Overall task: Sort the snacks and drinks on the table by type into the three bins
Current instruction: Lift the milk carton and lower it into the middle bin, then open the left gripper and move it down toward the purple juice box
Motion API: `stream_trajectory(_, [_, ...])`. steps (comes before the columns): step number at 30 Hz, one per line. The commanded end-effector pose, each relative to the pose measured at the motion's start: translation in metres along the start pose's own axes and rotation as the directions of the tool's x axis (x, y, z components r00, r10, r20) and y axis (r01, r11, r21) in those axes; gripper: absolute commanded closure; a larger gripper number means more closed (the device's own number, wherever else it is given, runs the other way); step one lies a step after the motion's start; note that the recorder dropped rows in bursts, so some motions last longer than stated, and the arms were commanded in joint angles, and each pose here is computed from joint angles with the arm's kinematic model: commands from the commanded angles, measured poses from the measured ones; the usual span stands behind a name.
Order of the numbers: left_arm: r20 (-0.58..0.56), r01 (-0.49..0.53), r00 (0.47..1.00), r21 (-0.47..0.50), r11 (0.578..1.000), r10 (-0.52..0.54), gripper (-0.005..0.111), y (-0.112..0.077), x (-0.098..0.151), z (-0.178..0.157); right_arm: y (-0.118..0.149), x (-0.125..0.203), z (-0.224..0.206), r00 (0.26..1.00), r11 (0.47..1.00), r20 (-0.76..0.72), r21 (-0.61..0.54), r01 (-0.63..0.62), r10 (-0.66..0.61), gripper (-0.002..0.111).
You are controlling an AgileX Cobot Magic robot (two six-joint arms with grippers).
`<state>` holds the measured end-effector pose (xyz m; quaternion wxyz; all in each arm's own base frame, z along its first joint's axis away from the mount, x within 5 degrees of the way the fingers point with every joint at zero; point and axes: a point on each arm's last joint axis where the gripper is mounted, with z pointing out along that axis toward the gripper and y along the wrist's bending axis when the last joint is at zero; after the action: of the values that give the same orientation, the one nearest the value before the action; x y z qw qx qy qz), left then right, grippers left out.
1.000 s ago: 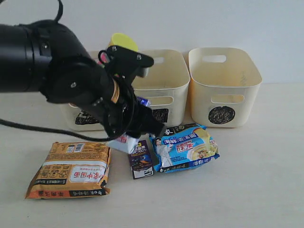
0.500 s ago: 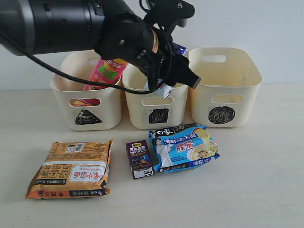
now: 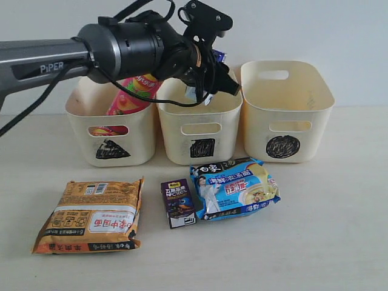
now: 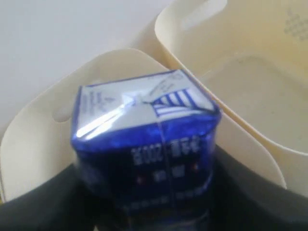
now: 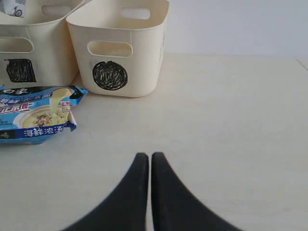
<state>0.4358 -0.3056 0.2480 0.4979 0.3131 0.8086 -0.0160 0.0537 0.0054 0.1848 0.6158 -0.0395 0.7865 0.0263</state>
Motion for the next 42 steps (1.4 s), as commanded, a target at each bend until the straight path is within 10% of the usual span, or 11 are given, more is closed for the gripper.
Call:
stream_trajectory(1, [0.069,-0.015,0.998,-0.004,1.0,0.016,0.102,0.001,-0.011,0.002,0.0,0.001,0.0,1.0,1.0,0.008,0.003,0.003,-0.003,0.109])
stream_trajectory(11, [0.059,-0.043,0.997,-0.014,0.999,0.044,0.102,0.0,-0.006,0.008,0.0,0.001,0.0,1.0,1.0,0.008,0.003,0.003,-0.003,0.109])
stream_trajectory(20, [0.032,-0.043,0.999,-0.023,0.999,0.044,0.041,0.001,-0.004,0.008,0.0,0.001,0.0,1.0,1.0,0.008,0.003,0.003,-0.003,0.109])
stream_trajectory(25, [0.033,-0.044,0.998,-0.021,0.999,0.045,0.029,0.0,-0.004,0.008,0.0,0.001,0.0,1.0,1.0,0.008,0.003,0.003,-0.003,0.109])
stream_trajectory(35, [0.0,0.006,1.0,-0.035,0.999,-0.006,0.037,0.006,-0.015,-0.011,0.0,0.001,0.0,1.0,1.0,0.008,0.003,0.003,-0.003,0.109])
stream_trajectory(42, [-0.086,-0.04,0.996,-0.044,0.998,0.036,0.102,0.006,-0.029,-0.045,0.0,0.001,0.0,1.0,1.0,0.008,0.003,0.003,-0.003,0.109])
